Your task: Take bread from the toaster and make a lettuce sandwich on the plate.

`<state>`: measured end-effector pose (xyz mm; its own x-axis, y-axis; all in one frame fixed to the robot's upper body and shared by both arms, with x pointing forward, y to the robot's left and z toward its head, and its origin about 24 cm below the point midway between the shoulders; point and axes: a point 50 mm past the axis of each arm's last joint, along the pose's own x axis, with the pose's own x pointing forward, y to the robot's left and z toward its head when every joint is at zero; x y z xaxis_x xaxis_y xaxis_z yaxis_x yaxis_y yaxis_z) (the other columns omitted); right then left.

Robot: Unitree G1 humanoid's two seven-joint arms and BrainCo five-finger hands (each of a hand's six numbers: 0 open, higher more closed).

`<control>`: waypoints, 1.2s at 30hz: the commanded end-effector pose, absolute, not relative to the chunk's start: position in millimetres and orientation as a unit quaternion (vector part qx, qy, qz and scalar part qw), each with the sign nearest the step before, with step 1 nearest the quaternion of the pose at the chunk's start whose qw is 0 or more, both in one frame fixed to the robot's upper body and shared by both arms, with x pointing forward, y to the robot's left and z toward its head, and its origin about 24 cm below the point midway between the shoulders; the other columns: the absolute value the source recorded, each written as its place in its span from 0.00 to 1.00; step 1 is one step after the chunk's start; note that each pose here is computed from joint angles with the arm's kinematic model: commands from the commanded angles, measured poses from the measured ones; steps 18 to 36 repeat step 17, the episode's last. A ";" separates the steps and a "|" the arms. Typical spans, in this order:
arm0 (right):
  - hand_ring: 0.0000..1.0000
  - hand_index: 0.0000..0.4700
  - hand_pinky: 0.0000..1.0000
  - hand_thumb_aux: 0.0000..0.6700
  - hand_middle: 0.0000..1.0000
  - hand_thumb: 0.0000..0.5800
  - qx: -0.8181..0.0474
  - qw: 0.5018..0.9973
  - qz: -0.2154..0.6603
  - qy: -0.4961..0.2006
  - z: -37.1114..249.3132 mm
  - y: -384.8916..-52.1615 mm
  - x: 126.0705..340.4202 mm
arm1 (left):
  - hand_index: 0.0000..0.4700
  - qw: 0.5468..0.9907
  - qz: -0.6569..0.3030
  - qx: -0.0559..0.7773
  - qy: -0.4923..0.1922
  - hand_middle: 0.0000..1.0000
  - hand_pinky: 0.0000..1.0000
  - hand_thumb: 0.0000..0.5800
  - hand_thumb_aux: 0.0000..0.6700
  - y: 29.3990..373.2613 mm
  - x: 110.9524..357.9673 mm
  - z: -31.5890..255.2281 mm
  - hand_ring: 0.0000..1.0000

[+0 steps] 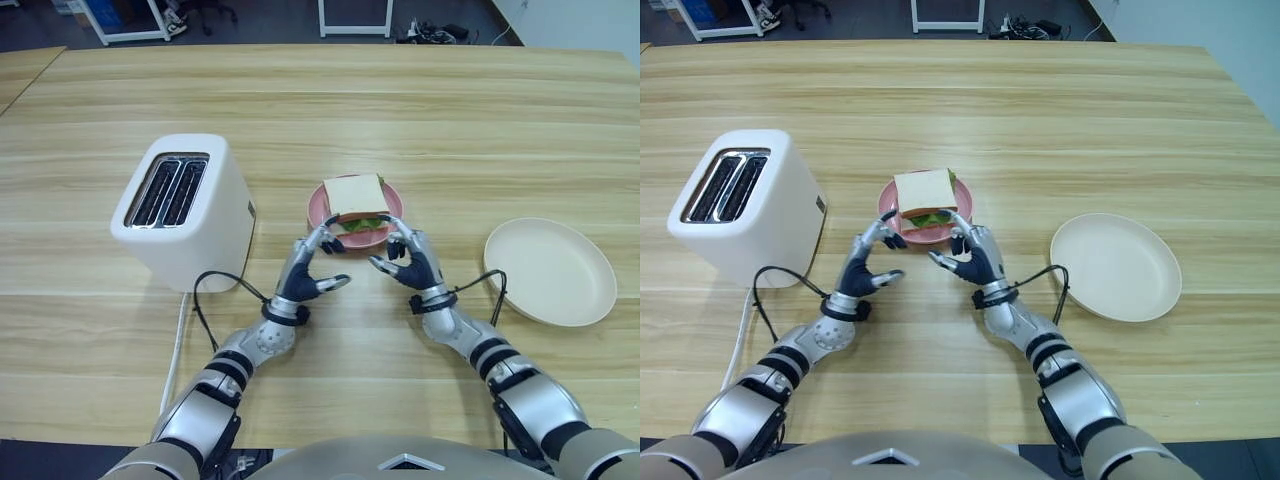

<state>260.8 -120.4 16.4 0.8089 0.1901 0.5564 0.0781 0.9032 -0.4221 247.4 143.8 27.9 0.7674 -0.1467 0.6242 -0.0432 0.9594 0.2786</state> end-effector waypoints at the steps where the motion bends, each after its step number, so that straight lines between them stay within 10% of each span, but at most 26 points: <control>1: 0.00 0.00 0.00 0.00 0.00 0.00 -0.201 0.929 -0.008 -0.309 17.1 -136.9 251.5 | 0.00 0.941 0.050 0.102 -0.319 0.00 0.00 0.00 0.00 154.9 236.3 21.7 0.00; 36: 0.00 0.00 0.00 0.00 0.00 0.00 -0.176 0.937 0.017 -0.300 18.5 -129.4 234.4 | 0.00 0.956 0.034 0.072 -0.283 0.00 0.00 0.00 0.00 135.0 210.5 20.1 0.00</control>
